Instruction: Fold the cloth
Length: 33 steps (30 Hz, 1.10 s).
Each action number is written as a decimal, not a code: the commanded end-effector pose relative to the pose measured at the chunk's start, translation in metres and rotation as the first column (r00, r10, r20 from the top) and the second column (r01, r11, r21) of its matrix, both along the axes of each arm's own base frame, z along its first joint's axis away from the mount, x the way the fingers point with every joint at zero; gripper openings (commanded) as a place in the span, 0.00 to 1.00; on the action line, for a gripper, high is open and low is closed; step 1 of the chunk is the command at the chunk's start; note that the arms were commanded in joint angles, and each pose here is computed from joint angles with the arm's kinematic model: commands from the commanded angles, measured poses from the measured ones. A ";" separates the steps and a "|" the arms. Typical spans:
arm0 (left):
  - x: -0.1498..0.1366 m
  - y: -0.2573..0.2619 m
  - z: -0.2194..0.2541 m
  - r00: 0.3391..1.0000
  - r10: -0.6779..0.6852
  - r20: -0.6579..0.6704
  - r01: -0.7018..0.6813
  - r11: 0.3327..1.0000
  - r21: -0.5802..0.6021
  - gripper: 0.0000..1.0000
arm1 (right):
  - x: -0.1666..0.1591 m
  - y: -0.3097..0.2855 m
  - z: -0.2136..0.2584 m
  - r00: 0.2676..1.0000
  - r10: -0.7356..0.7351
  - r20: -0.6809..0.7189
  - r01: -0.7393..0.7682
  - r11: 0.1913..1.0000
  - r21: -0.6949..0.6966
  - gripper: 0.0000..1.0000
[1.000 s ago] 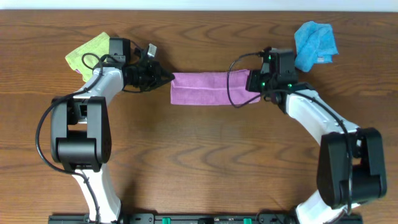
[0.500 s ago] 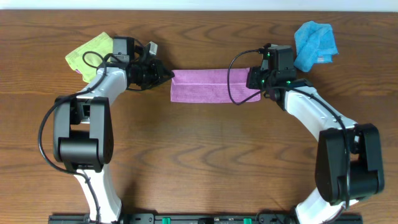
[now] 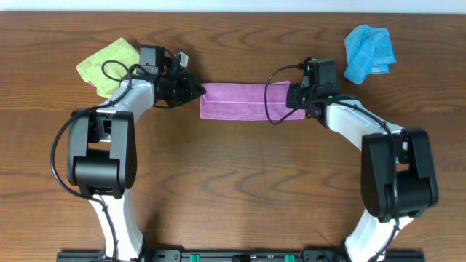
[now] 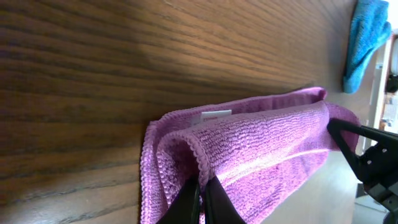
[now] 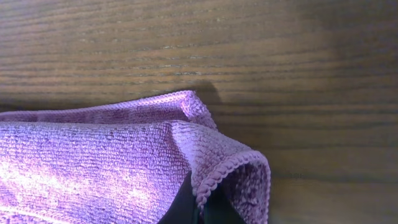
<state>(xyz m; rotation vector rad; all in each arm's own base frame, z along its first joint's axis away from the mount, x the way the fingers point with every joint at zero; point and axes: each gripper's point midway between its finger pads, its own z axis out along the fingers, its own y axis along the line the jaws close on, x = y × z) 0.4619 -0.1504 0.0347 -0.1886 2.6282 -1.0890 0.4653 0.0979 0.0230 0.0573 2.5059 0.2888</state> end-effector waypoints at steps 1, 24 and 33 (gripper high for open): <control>0.007 0.006 -0.006 1.000 0.024 0.004 -0.024 0.999 0.038 0.06 | 0.007 -0.001 -0.003 1.000 0.006 0.011 -0.005 1.000 -0.029 0.01; 0.013 0.015 0.014 0.997 0.033 0.065 -0.037 0.997 0.071 0.60 | 0.011 0.001 0.059 0.992 0.003 0.126 -0.004 1.000 0.006 0.86; 0.010 0.013 0.083 0.982 0.014 0.190 -0.023 0.999 0.044 0.59 | -0.016 -0.009 0.111 0.991 -0.051 0.123 0.046 0.998 0.045 0.99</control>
